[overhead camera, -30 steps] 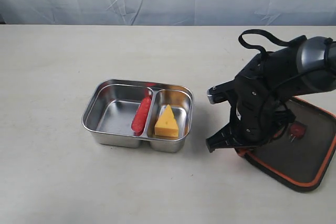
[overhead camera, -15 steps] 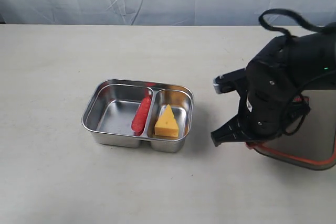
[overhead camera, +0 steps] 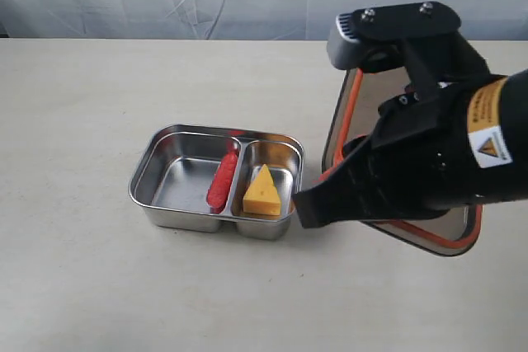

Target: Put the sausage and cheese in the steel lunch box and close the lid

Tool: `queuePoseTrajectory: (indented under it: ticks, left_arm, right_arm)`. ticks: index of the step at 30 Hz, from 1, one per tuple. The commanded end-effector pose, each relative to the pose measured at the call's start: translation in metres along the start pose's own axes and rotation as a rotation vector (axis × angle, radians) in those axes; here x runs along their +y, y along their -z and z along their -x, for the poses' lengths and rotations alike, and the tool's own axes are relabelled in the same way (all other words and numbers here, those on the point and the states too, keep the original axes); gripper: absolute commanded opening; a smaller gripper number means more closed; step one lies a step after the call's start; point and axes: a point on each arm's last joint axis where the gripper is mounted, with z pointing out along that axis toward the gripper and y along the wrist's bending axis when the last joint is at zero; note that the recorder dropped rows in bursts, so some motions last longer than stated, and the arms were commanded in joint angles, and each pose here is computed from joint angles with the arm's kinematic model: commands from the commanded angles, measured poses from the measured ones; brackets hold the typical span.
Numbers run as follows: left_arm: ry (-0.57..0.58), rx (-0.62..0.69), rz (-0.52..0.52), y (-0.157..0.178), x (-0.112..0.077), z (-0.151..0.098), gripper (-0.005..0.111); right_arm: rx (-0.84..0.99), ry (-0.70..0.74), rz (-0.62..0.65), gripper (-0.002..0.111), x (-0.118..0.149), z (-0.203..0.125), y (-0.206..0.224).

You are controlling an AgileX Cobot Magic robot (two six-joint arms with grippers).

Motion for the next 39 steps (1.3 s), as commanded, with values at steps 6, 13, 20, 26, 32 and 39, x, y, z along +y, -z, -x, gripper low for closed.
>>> queuePoseTrajectory:
  ticks: [6, 13, 20, 26, 32, 39]
  left_arm:
    - [-0.002, -0.015, -0.006, 0.0, 0.0, 0.001, 0.0]
    - [-0.023, -0.015, -0.002, 0.0, 0.0, 0.001, 0.0]
    - [-0.094, -0.081, 0.02, 0.001, 0.002, 0.007, 0.0]
    - [0.423, -0.251, -0.088, 0.003, -0.003, 0.023, 0.0]
    - [1.022, -0.455, -0.101, 0.009, 0.012, 0.037, 0.0]
    - [1.188, -0.215, -0.304, 0.015, -0.01, 0.047, 0.0]
  right_arm:
    - [-0.068, 0.085, 0.168, 0.0, 0.025, -0.016, 0.038]
    - [-0.041, 0.144, 0.288, 0.0, 0.046, -0.03, 0.049]
    - [-0.086, 0.199, 0.394, 0.0, 0.057, -0.038, 0.066]
    - [-0.184, 0.189, 0.475, 0.0, 0.061, -0.034, 0.078]
    - [-0.281, 0.142, 0.557, 0.0, 0.067, -0.025, 0.083]
    - [-0.287, 0.138, 0.562, 0.0, 0.068, -0.025, 0.084]
